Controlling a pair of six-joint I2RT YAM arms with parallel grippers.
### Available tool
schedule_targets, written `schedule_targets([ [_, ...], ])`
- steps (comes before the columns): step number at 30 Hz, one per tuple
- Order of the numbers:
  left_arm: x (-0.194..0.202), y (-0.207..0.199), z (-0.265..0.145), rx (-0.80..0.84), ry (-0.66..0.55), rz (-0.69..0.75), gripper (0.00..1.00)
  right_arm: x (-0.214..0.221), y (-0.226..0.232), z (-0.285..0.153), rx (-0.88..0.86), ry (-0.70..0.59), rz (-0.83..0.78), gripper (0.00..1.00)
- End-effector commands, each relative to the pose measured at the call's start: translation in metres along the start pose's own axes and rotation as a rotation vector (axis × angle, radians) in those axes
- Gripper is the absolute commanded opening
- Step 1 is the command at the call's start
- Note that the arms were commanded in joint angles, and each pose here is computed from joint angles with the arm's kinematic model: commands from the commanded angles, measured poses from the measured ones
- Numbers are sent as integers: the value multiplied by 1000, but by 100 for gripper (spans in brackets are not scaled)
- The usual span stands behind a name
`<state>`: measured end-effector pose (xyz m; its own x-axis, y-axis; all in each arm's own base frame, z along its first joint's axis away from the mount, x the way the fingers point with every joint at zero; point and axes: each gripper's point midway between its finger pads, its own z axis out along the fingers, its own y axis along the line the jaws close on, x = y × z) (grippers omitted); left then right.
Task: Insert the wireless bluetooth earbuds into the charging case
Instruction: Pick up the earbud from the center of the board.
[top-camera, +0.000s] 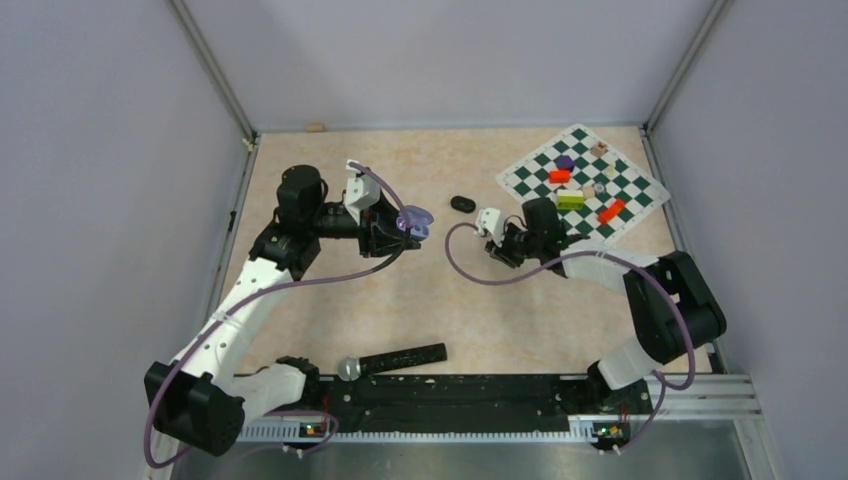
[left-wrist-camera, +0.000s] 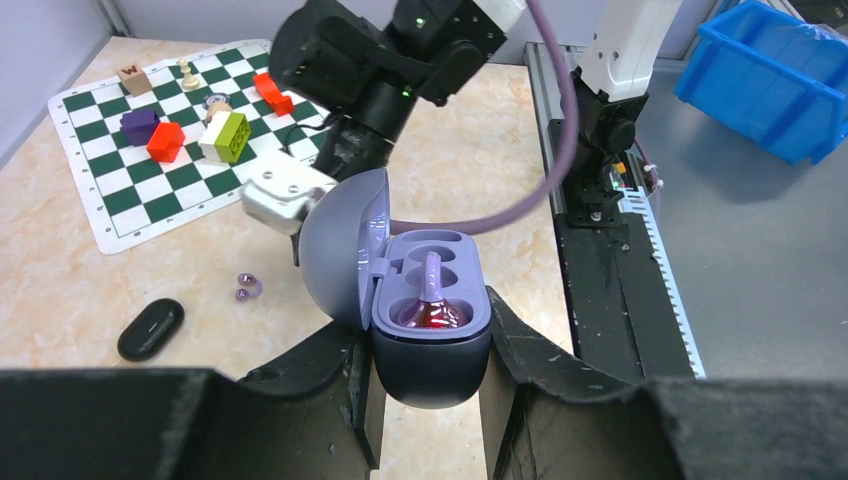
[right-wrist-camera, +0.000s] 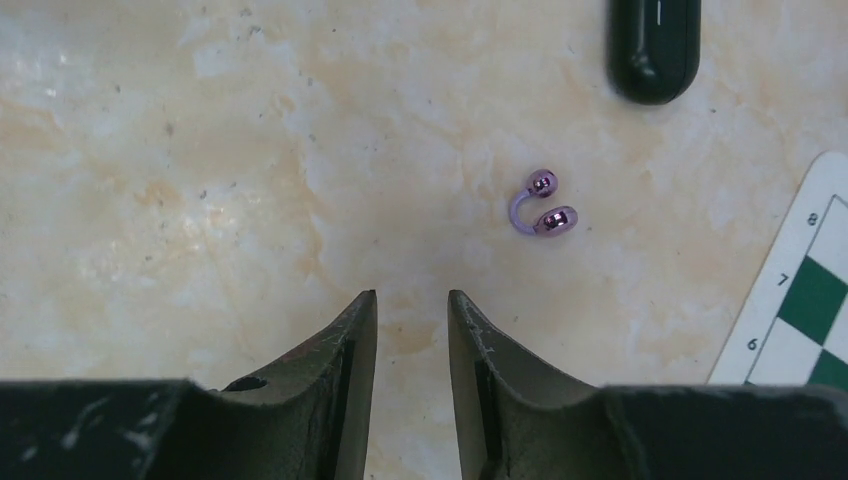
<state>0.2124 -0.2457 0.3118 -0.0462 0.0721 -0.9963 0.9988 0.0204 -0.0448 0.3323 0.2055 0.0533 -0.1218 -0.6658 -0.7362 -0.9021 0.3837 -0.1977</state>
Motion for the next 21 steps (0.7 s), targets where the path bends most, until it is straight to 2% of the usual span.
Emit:
schedule_targets([
  [1,-6,1,0,5,-18,40,12,-39,-17,-13,125,-198,-363,32],
  [4,-6,0,-1,4,-19,44,13,-32,-16,-12,157,-212,-429,32],
  [11,-7,-2,-3,1,-21,53,13,-16,-28,6,184,-144,-409,40],
  [17,-8,-3,-3,1,-23,58,13,-7,-28,16,215,-104,-479,52],
  [21,-9,-4,-4,3,-25,60,13,-3,-34,20,252,-72,-499,53],
])
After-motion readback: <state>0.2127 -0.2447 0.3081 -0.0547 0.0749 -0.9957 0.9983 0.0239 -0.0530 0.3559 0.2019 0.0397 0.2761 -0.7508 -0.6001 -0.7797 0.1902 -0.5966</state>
